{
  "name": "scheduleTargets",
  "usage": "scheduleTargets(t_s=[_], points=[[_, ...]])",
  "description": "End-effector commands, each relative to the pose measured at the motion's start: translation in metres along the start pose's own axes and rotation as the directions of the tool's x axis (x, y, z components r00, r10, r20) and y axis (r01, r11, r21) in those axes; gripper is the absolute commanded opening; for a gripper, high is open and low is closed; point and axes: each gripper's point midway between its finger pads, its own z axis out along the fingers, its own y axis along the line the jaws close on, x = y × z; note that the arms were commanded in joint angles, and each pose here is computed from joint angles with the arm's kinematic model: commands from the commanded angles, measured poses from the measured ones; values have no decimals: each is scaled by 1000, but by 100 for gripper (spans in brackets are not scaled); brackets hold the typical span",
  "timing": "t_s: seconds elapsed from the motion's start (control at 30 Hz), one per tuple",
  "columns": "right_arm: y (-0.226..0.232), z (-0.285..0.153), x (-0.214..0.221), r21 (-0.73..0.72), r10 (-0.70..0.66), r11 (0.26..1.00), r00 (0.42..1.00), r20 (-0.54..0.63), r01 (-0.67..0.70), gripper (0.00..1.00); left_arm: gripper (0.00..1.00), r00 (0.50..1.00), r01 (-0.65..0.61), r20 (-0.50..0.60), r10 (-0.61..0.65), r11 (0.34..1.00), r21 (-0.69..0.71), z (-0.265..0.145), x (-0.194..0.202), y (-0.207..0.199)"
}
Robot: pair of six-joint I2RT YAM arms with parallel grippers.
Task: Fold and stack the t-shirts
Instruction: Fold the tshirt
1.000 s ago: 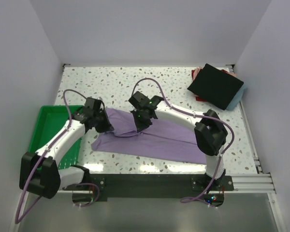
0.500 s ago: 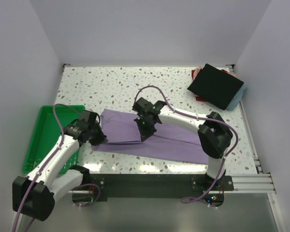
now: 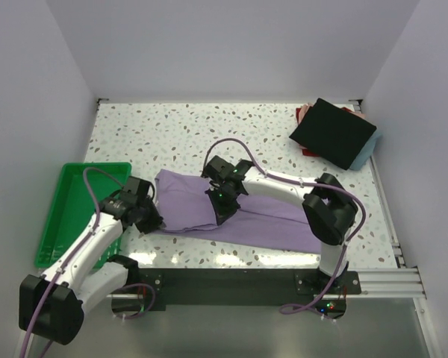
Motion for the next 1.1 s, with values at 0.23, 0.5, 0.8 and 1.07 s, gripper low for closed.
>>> scheduleTargets(t_s=[0.23,0.5,0.8,1.07], points=[[-3,-10,7,35,-39,999,999,-37,40,31,70,998,-11,54,11,1000,15,-16,-16,-11],[-40,-54,-21,92,72,992,993,91,-80,38,71,992,-42,125,29,993,110,-15,-65,-69],[-161,-66,-45,148,248,950,950,188,-277,38,71,1000,-15,20,12,984,180,50,-69,-103],[-227,-37,-22,186,368,904,921,125,-386,36,74,996,-90,-10,90,996,24,100,-88,-87]])
